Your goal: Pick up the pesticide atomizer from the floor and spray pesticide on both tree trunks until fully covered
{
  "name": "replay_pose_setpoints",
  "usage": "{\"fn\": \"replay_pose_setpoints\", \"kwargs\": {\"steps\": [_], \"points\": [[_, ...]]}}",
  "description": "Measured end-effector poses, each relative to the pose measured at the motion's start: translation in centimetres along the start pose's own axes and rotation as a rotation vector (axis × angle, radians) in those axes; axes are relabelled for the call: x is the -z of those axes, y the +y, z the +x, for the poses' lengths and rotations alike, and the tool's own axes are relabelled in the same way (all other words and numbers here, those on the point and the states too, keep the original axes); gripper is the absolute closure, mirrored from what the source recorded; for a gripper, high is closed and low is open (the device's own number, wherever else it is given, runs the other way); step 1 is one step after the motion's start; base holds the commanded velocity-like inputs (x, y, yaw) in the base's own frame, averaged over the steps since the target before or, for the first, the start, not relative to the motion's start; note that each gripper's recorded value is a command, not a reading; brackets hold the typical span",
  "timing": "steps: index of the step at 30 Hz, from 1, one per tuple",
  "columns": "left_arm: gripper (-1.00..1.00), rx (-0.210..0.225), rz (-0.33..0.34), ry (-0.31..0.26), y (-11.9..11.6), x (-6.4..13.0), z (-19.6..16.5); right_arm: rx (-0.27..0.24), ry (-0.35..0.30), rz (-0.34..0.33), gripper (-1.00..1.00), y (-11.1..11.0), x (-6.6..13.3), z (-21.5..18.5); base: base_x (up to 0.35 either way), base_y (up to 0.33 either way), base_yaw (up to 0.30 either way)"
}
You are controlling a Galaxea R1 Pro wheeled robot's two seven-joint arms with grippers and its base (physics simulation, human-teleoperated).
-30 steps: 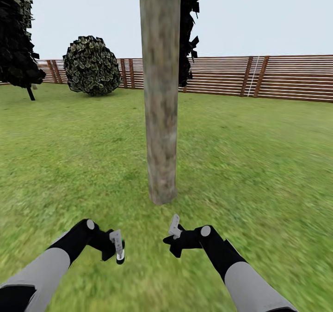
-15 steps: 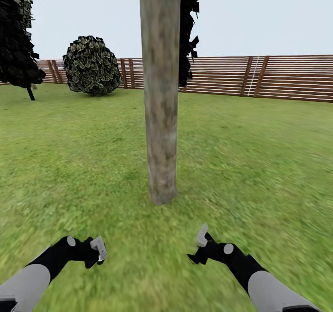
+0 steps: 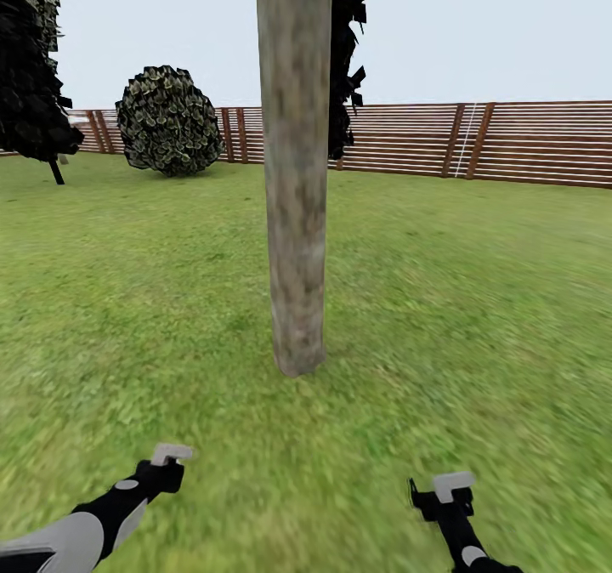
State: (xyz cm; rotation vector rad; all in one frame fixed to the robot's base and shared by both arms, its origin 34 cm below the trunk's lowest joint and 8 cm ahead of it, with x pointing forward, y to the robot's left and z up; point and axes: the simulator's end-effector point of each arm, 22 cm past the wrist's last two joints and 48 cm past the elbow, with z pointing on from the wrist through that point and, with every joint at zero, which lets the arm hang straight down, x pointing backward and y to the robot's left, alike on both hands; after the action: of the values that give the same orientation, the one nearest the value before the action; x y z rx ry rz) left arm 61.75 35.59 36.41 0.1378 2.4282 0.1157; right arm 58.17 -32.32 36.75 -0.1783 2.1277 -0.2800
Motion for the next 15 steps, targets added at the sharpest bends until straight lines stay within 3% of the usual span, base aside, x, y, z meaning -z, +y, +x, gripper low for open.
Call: {"fn": "replay_pose_setpoints", "kwargs": {"steps": [3, 9, 15], "points": [[1.00, -0.007, 0.001, -0.001, -2.0, -0.2, -0.2, 0.016, 0.006, 0.022, -1.00, -2.0, 0.1, 0.6, 0.046, 0.000, 0.000], [1.00, 0.000, 0.007, 0.000, -2.5, -0.2, -0.2, 0.007, 0.025, 0.020, -1.00, -1.5, 0.8, 2.0, 0.259, -0.094, 0.000], [1.00, 0.004, 0.008, -0.001, -2.7, -0.2, -0.3, -0.150, 0.066, 0.131, -1.00, -3.9, 1.4, 3.6, 0.248, -0.211, 0.000]]}}
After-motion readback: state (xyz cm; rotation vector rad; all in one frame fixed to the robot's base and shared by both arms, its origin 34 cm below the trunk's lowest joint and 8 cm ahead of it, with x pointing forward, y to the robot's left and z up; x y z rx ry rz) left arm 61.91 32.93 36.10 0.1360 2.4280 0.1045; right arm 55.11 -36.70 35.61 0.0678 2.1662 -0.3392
